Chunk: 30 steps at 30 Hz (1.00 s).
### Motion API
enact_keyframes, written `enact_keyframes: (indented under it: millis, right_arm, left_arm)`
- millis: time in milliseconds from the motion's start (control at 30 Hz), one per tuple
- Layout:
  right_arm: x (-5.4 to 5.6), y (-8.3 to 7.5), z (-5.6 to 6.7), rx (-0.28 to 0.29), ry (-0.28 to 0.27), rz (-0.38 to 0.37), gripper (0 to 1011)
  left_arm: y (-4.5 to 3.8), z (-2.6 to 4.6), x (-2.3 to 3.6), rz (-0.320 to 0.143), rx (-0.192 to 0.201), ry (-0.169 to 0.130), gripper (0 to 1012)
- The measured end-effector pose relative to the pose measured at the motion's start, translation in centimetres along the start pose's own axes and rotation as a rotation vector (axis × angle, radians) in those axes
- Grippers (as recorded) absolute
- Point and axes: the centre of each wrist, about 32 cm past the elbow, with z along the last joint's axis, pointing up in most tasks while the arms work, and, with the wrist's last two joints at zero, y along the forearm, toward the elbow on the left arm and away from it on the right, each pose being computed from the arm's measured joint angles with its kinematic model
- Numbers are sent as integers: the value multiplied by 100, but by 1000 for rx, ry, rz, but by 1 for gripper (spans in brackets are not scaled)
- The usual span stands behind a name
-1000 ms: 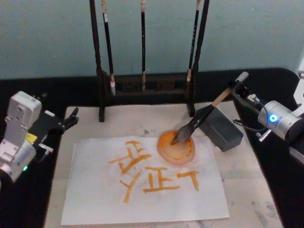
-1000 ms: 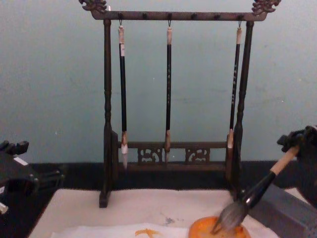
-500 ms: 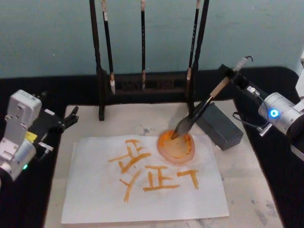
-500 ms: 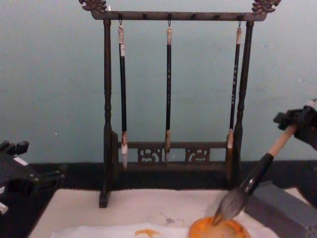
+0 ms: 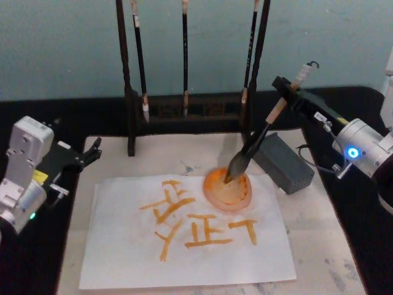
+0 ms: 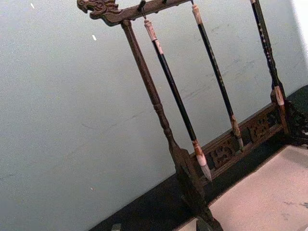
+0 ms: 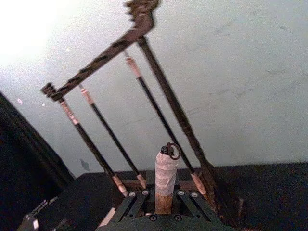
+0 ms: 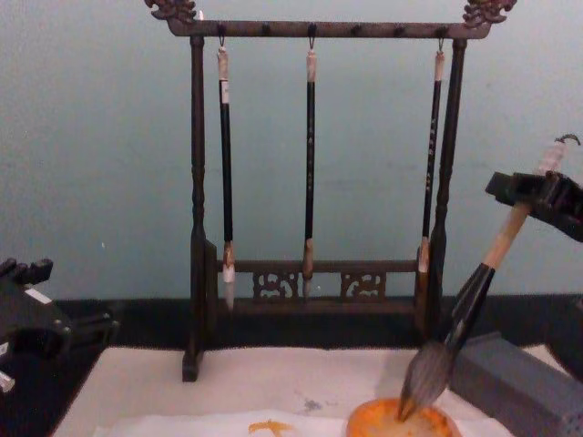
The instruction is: Pick up the brush from the inkstone, write on the paper, then place the brush back to its original position.
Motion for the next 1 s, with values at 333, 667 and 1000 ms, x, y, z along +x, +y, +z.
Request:
enact_keyframes:
  millis: [333, 667, 1000]
  right_arm:
    - [-91, -31, -76, 10, -202, 81, 168]
    - [-152, -78, -105, 45, -335, 176, 168]
    - [-181, -199, -65, 56, -402, 259, 168]
  left_arm:
    - [0, 0, 0, 0, 0, 0, 1010]
    - [0, 0, 0, 0, 0, 0, 1010]
    - [0, 0, 0, 0, 0, 0, 1010]
